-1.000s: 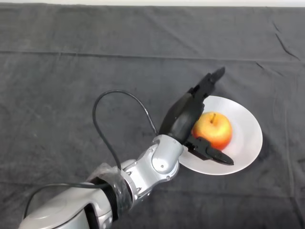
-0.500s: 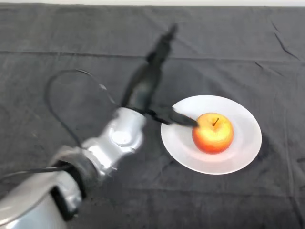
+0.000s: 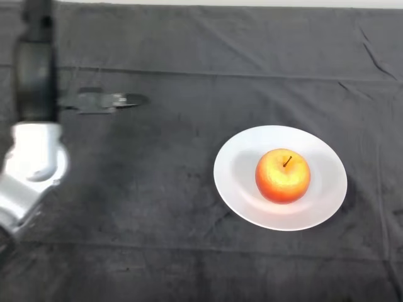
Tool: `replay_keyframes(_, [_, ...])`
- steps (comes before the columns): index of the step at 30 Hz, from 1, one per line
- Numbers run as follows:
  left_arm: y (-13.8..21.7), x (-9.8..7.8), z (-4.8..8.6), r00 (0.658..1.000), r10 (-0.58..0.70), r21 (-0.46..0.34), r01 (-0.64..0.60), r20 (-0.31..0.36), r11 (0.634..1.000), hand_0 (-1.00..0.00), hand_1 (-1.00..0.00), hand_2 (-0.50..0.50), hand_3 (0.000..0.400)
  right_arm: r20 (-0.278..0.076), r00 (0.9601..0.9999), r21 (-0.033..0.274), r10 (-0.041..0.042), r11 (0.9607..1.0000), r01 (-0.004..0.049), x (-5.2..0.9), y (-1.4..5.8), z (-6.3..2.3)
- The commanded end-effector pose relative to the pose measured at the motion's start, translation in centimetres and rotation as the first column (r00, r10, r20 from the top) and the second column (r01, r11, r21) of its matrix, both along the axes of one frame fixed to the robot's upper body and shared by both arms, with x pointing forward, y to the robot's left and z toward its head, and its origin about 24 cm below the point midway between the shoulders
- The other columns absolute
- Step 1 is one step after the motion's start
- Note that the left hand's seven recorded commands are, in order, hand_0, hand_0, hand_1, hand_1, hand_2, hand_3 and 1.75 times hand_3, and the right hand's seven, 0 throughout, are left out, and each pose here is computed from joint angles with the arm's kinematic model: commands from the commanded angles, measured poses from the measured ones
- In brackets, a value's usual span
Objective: Move the apple to the plate
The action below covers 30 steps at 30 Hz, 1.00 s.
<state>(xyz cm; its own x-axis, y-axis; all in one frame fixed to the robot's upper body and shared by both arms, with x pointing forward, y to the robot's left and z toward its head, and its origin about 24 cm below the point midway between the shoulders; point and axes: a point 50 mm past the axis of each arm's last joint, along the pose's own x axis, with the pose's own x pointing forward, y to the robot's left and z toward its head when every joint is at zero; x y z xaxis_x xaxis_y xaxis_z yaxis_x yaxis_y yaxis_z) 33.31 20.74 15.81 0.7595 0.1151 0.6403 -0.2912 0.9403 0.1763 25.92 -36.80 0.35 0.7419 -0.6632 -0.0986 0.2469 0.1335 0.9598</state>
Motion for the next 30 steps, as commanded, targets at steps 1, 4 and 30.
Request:
replay_keyframes(1, [2.6,-1.2,1.0,0.996,0.071,0.025,-0.073,0.051,0.997,0.0,0.0,0.0,0.0,0.02,0.9994,-0.002,-0.0262,0.9997,0.0263,-0.3,-0.45,0.21])
replay_keyframes(4, [4.5,-2.5,1.3,0.987,0.137,0.005,-0.138,0.082,0.99,0.0,0.0,0.0,0.0,0.02,0.9995,-0.002,-0.0261,0.9997,0.0261,-0.3,-0.45,0.21])
replay_keyframes(30, [15.8,-11.9,2.8,0.767,0.611,-0.161,-0.59,0.195,0.791,0.0,0.0,0.0,0.0,0.018,0.9995,-0.003,-0.0255,0.9997,0.0256,-0.3,-0.44,0.21])
